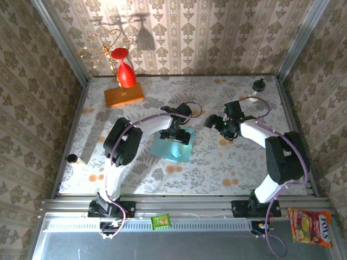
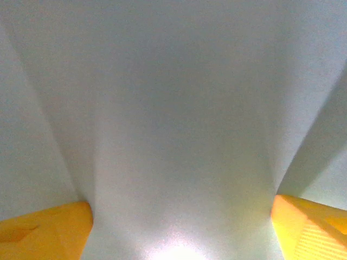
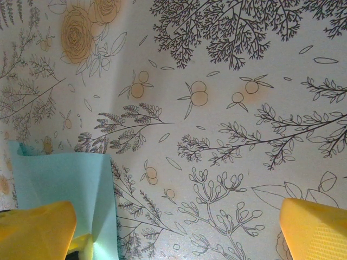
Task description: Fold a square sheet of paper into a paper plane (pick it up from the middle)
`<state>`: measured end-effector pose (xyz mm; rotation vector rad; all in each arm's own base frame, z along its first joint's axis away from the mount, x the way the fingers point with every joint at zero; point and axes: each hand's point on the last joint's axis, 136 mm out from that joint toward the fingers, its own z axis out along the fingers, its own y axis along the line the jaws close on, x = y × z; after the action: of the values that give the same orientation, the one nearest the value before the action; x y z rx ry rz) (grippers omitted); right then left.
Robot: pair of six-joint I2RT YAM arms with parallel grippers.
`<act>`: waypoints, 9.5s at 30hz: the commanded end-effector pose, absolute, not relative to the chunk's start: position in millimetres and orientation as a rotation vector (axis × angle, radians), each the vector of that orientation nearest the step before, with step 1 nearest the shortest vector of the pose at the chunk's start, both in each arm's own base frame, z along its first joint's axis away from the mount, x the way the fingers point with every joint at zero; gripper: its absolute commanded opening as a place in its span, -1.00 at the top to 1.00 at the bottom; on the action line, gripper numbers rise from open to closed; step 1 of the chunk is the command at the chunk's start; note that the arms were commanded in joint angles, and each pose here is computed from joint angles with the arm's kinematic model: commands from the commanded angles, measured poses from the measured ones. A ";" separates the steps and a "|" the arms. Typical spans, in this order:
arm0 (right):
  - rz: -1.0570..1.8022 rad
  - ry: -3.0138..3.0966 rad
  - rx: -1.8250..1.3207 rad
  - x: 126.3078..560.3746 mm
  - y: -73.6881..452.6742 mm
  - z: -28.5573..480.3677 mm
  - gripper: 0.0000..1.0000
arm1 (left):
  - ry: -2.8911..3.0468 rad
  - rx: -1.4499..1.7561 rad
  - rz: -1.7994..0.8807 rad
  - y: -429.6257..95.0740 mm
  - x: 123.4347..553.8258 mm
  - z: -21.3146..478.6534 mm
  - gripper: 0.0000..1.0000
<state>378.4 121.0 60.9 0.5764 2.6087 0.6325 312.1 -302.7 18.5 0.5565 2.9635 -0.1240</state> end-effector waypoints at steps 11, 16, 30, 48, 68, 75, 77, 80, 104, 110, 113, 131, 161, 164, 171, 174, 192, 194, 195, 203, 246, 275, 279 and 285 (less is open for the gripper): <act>0.631 2.592 0.608 379.1 117.3 72.0 -0.95 | 2.943 0.556 -0.220 -294.4 302.5 57.3 -0.99; 0.627 2.601 0.607 376.6 117.2 68.6 -0.96 | 2.977 0.572 -0.188 -281.2 293.1 48.6 -1.00; 0.638 2.616 0.621 376.4 119.6 62.9 -0.95 | 3.053 0.678 -0.073 -282.8 283.5 9.0 -0.93; 0.638 2.629 0.623 373.7 119.6 60.0 -0.95 | 3.096 0.570 -0.081 -264.4 281.8 -11.4 -0.58; 0.668 2.620 0.605 374.7 123.1 64.4 -0.94 | 3.014 0.550 -0.091 -257.4 295.3 15.5 -0.09; 0.758 2.573 0.570 378.1 132.4 75.9 -0.95 | 2.881 0.394 -0.475 -246.9 310.9 68.3 0.31; 0.788 2.561 0.571 378.8 135.1 78.6 -0.94 | 2.827 0.365 -0.609 -249.7 312.3 84.9 0.39; 0.855 2.532 0.560 379.5 142.1 83.9 -0.89 | 2.736 0.314 -0.817 -260.3 312.5 109.6 0.47; 1.015 2.652 0.417 333.0 207.5 71.2 0.25 | 2.688 -0.141 -1.023 -311.8 297.4 41.0 0.43; 1.004 2.740 0.404 323.1 224.1 59.0 0.55 | 2.709 -0.151 -0.981 -309.3 291.0 28.4 0.44; 1.013 2.776 0.381 325.0 230.6 52.7 0.75 | 2.726 -0.151 -0.980 -309.9 289.1 23.4 0.43; 1.028 2.897 0.223 326.6 259.3 24.9 0.87 | 2.789 -0.105 -0.920 -306.3 282.9 17.0 0.37; 1.139 2.873 0.159 329.1 275.0 27.7 0.71 | 2.860 0.144 -0.690 -288.0 290.8 35.5 -0.41; 1.158 2.845 0.143 331.4 276.0 35.5 0.68 | 2.861 0.126 -0.690 -285.9 293.1 32.4 -0.41; 1.143 2.787 0.173 339.0 264.2 51.8 0.62 | 2.870 0.092 -0.653 -273.2 298.1 26.0 -0.38; 1.118 2.757 0.195 343.8 255.3 59.4 0.59 | 2.880 0.090 -0.644 -269.0 298.3 21.7 -0.34; 1.038 2.751 0.278 349.1 236.8 55.8 0.61 | 2.969 0.185 -0.593 -259.9 287.6 -1.3 0.10; 1.038 2.751 0.281 349.1 236.8 55.5 0.62 | 2.973 0.182 -0.580 -258.6 287.6 -2.8 0.11; 1.040 2.750 0.282 349.2 236.7 55.4 0.62 | 2.976 0.180 -0.575 -258.1 287.5 -4.0 0.11; 1.039 2.752 0.274 349.1 237.4 56.6 0.62 | 3.013 0.241 -0.558 -261.0 284.2 -14.1 0.07; 1.047 2.777 0.285 346.6 237.6 45.9 0.63 | 3.169 0.298 -0.344 -266.6 268.8 -57.2 0.05; 1.054 2.786 0.296 345.0 238.2 40.9 0.63 | 3.196 0.324 -0.341 -268.2 267.0 -73.3 0.00; 1.060 2.786 0.292 344.6 238.8 40.9 0.63 | 3.198 0.313 -0.336 -267.8 266.9 -74.7 0.00; 1.108 2.783 0.277 344.2 245.2 39.9 0.63 | 3.203 0.289 -0.324 -266.2 267.9 -77.1 -0.01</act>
<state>350.2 242.1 49.6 0.2571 2.7560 1.0661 301.9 -271.2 7.5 0.2416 3.0502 -0.3931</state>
